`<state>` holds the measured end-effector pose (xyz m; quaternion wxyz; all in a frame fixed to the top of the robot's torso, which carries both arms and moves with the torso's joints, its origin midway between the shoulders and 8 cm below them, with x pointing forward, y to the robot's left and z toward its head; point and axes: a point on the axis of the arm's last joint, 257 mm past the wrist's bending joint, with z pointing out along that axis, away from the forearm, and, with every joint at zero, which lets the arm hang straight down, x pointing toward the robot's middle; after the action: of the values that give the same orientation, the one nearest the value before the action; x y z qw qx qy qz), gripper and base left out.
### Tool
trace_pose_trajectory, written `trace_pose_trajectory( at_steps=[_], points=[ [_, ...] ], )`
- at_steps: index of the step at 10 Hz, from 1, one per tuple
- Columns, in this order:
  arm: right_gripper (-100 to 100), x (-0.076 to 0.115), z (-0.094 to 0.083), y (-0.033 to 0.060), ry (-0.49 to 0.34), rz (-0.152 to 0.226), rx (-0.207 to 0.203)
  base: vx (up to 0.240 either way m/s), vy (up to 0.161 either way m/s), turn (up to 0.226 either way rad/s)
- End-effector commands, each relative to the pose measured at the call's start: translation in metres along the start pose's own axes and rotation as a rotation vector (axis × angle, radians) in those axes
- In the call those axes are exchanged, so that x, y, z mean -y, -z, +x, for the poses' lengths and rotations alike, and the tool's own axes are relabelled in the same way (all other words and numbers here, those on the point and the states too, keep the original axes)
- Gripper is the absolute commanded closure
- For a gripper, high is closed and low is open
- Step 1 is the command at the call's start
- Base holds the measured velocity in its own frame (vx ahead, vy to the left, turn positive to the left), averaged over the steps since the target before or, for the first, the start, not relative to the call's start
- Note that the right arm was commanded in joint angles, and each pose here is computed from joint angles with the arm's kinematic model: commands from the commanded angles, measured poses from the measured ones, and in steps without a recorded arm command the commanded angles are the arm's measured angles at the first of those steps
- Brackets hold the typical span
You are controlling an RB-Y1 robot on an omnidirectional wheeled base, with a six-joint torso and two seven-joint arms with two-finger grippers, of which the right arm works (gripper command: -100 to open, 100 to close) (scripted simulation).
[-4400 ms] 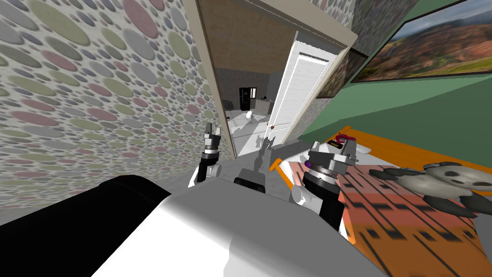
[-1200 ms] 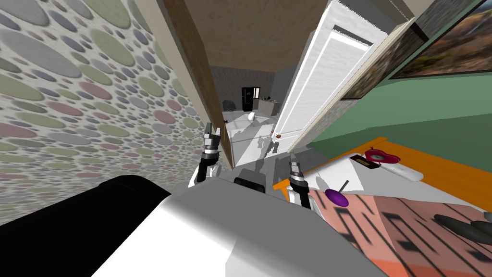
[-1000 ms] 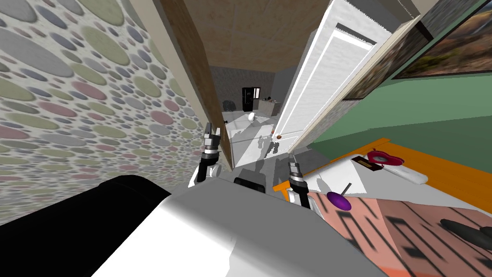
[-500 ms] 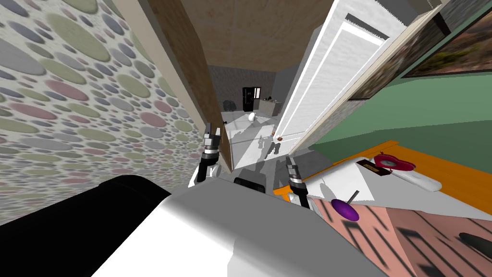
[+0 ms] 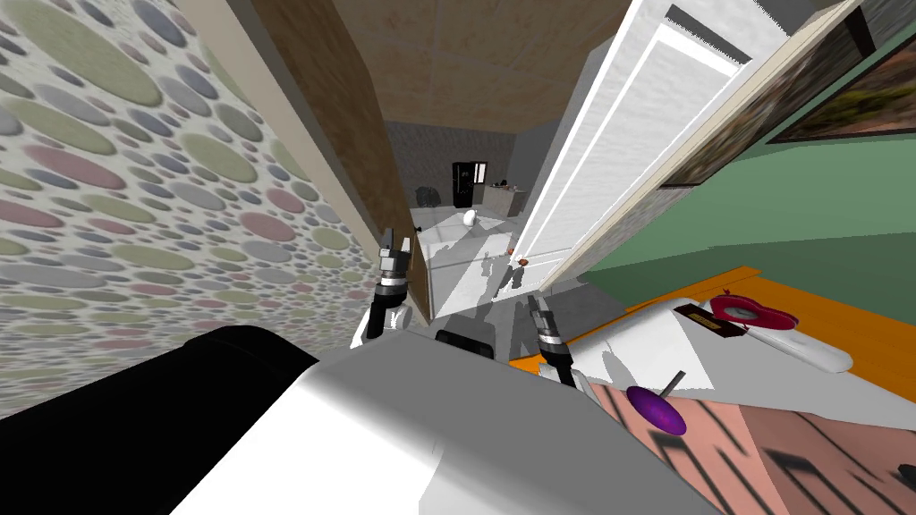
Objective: Push the door open
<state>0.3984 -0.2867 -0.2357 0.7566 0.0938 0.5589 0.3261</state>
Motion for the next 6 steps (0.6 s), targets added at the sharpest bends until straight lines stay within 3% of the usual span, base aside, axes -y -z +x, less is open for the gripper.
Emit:
trace_pose_trajectory(
  at_steps=[1, 6],
  points=[
    [-100, 0.005, 0.007, 0.0066, 0.035, -0.002, -0.023, 0.096, -0.022, 0.017],
    [-100, 0.022, 0.026, 0.0254, 0.131, -0.008, -0.091, 0.098, -0.022, 0.020]
  ],
)
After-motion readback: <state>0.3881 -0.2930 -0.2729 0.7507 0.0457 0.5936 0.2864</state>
